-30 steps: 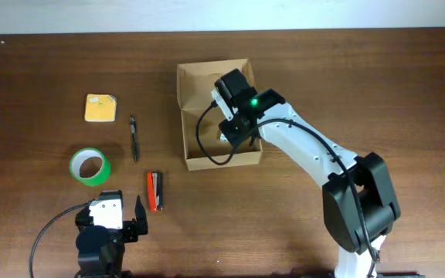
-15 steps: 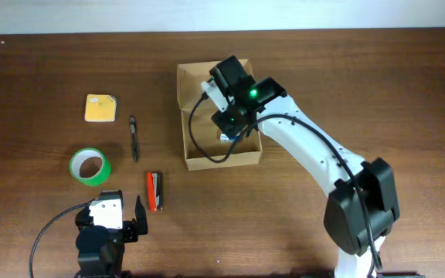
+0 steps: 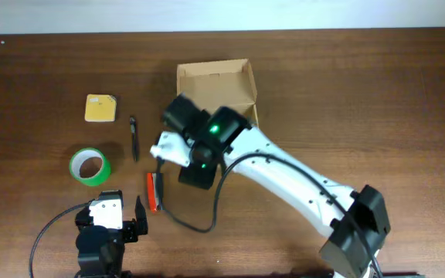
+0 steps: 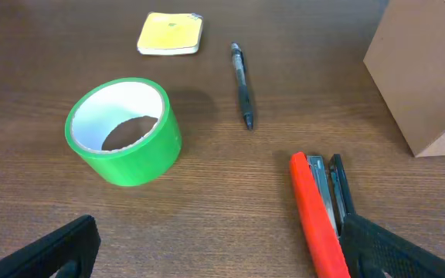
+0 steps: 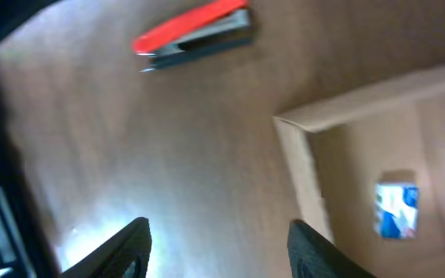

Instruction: Pack container

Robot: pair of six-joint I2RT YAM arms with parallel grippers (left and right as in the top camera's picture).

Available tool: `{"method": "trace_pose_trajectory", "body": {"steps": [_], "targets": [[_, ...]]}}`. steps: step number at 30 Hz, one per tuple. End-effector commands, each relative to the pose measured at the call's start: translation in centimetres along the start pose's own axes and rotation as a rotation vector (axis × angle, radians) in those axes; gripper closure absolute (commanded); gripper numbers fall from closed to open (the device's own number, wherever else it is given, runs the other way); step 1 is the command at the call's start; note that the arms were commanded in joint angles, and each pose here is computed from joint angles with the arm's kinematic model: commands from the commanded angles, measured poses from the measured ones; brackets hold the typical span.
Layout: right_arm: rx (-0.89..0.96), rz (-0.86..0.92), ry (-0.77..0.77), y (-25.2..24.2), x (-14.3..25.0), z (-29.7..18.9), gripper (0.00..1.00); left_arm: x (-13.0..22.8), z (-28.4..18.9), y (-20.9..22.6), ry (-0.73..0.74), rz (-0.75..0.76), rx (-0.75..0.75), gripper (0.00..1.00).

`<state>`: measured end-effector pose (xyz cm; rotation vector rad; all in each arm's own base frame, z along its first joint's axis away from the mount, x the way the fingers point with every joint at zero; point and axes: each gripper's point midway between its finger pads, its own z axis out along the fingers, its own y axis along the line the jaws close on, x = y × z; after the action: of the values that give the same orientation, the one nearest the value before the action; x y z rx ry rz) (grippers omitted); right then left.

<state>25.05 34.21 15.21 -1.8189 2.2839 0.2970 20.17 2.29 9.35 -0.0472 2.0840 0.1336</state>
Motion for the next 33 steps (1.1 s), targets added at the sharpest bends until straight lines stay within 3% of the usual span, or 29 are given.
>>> {"method": "trace_pose_trajectory", "body": {"steps": [1, 12, 19, 33], "targets": [[-0.016, -0.032, -0.017, 0.9, -0.4, -0.6, 0.42, 0.2, 0.0, 0.3, 0.006, -0.015, -0.015, 0.0], [-0.035, 0.092, 0.035, 1.2, 2.6, -1.2, 0.42, 0.2, 0.0, 0.3, 0.006, -0.015, -0.015, 0.0], [0.105, 0.199, -0.074, 1.1, 5.1, -3.8, 0.41, 0.2, 0.0, 0.3, 0.006, -0.015, -0.015, 0.0], [0.293, 0.532, -0.384, 4.4, 16.0, -7.3, 0.41, 0.2, 0.0, 0.3, 0.006, -0.015, -0.016, 0.0]]}}
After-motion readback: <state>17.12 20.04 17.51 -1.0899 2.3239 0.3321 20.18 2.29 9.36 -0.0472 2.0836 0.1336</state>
